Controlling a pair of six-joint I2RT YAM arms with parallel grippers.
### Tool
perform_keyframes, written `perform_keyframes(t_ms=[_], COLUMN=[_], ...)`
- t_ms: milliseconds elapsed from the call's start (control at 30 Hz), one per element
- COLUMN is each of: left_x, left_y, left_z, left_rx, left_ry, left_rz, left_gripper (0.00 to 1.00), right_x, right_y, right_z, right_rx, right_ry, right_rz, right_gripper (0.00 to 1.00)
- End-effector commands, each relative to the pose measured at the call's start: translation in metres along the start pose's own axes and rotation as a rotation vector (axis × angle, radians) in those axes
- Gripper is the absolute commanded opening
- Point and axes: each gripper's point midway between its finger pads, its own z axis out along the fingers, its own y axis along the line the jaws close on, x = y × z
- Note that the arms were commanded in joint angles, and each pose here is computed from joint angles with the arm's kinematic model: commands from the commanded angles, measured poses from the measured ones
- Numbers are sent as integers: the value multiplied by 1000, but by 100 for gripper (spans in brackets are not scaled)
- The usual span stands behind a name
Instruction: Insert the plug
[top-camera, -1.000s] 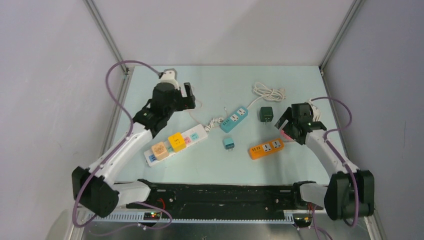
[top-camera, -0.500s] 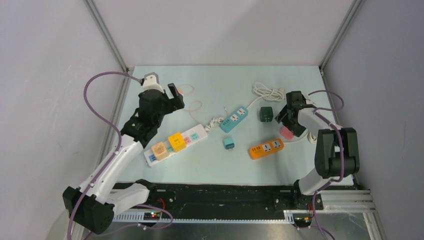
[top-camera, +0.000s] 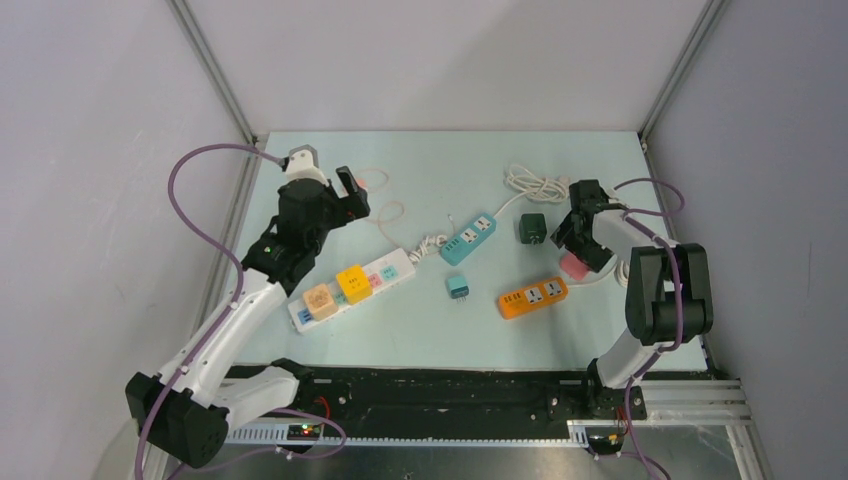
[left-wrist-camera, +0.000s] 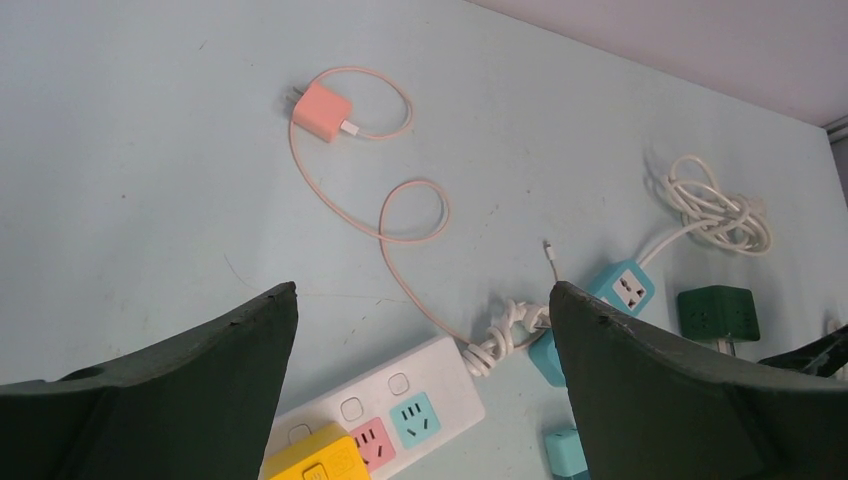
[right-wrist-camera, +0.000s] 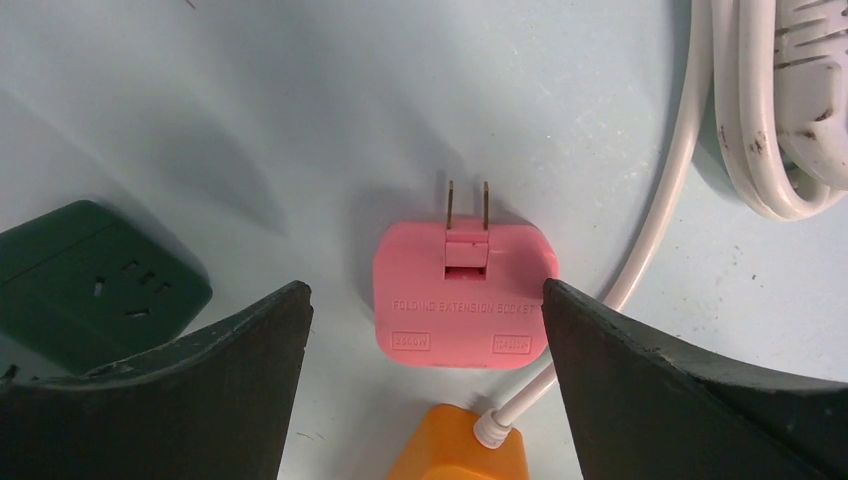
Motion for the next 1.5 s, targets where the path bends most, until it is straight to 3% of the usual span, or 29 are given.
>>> perform_keyframes(t_ms=[0,333,800,933,1067,1267,1467], left_x=[-6,-7,-4,-3,0,16,31], left_y=[-4,-6,-8,-11,-15,-32,-91], left_z=[1,1,3,4,6,16,1], left_rx=[17,26,35,47,63,139,403], left_ry=[-23,-19,-7,2,15,83,96], left_rz=[-28,-27,-20,-18,-29,-40,-41], left_gripper=[100,100,100,100,99,98,98], right_x=[4,7,23,24,23,15,12], right_y=[-10,-14,-9,-3,8,27,43], right_z=[-1,-1,15,12,4,-34,-102], right_rx=[53,73,33,-25,-96,-232,-461], right_ry=[8,14,44,48,54,34,87], right_rz=[-32,-103,-86,-65,-62,-41,81], right_gripper=[91,93,89,76,40,34,34])
